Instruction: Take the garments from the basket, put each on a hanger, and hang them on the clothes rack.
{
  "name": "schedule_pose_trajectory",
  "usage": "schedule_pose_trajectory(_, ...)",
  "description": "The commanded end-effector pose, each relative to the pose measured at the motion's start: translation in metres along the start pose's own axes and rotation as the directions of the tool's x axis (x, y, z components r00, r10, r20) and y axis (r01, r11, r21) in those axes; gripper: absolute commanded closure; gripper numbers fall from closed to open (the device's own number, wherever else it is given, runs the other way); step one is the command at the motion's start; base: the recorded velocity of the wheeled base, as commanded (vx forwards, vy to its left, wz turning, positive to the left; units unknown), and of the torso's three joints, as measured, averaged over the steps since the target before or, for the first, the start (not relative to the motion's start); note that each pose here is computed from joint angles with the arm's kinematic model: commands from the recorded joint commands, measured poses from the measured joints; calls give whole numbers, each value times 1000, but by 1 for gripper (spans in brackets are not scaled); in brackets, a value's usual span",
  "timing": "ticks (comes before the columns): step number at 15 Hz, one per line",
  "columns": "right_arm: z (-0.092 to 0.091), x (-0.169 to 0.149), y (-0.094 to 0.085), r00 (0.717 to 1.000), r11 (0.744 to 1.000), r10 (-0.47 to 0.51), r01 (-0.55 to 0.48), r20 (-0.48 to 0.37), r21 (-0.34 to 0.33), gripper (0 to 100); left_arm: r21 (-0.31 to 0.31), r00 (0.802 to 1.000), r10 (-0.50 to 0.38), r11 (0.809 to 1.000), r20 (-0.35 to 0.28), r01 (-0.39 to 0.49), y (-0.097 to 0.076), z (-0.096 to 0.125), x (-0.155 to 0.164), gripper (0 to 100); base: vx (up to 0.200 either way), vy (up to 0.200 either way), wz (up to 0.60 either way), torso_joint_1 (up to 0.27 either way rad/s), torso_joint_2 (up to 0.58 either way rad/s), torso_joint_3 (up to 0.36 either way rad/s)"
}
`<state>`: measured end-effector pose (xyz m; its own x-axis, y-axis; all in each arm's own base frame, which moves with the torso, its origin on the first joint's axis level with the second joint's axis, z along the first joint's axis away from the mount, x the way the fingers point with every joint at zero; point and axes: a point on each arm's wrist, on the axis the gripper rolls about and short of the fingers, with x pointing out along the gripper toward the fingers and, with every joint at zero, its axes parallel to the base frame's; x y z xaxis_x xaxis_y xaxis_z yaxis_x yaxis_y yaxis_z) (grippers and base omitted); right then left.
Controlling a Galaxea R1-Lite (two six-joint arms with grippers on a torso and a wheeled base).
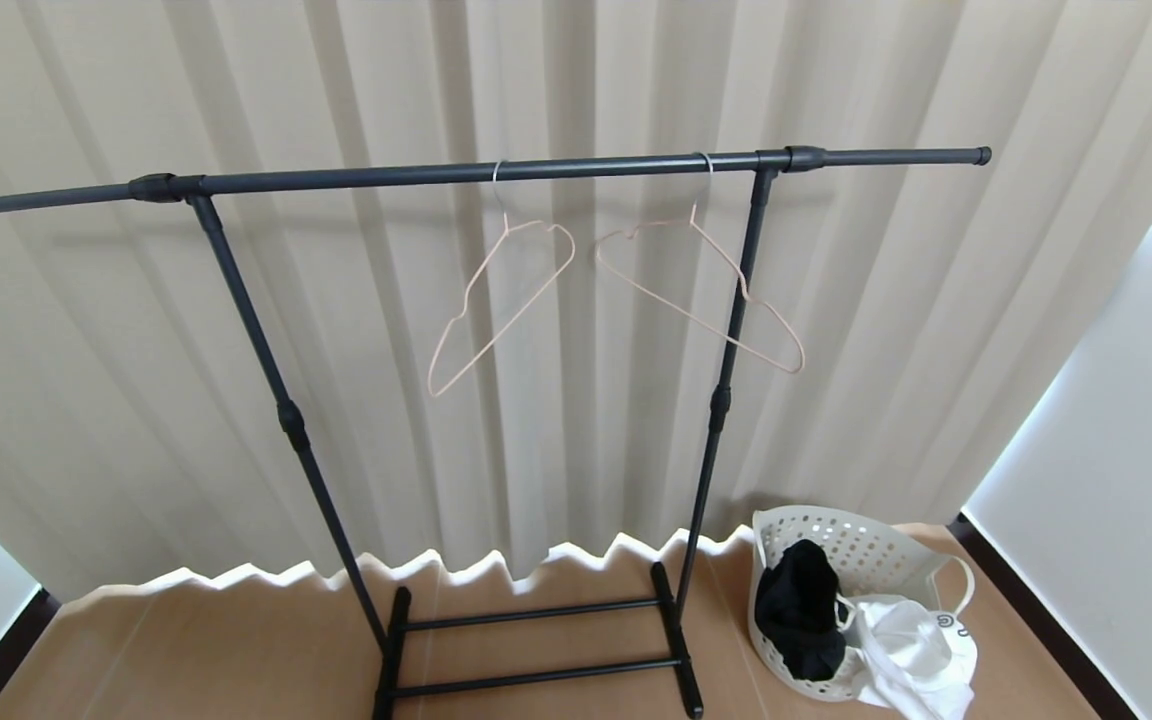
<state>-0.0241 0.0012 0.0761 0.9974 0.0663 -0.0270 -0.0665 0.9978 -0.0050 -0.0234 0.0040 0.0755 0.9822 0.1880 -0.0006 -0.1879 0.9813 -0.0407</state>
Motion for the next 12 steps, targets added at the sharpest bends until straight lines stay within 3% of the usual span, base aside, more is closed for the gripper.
schedule_pose_trajectory(1, 0, 0, 0, 1000, 1000, 1, -1, -1, -3, 0, 0, 1000, 1, 1000, -1, -1, 0, 0, 0, 0, 0, 0, 0, -154, 388, 212)
schedule_pose_trajectory(12, 0, 0, 0, 1000, 1000, 3, -3, -1, -4, 0, -3, 1000, 1, 1000, -1, -1, 0, 0, 0, 0, 0, 0, 0, -208, 512, 302)
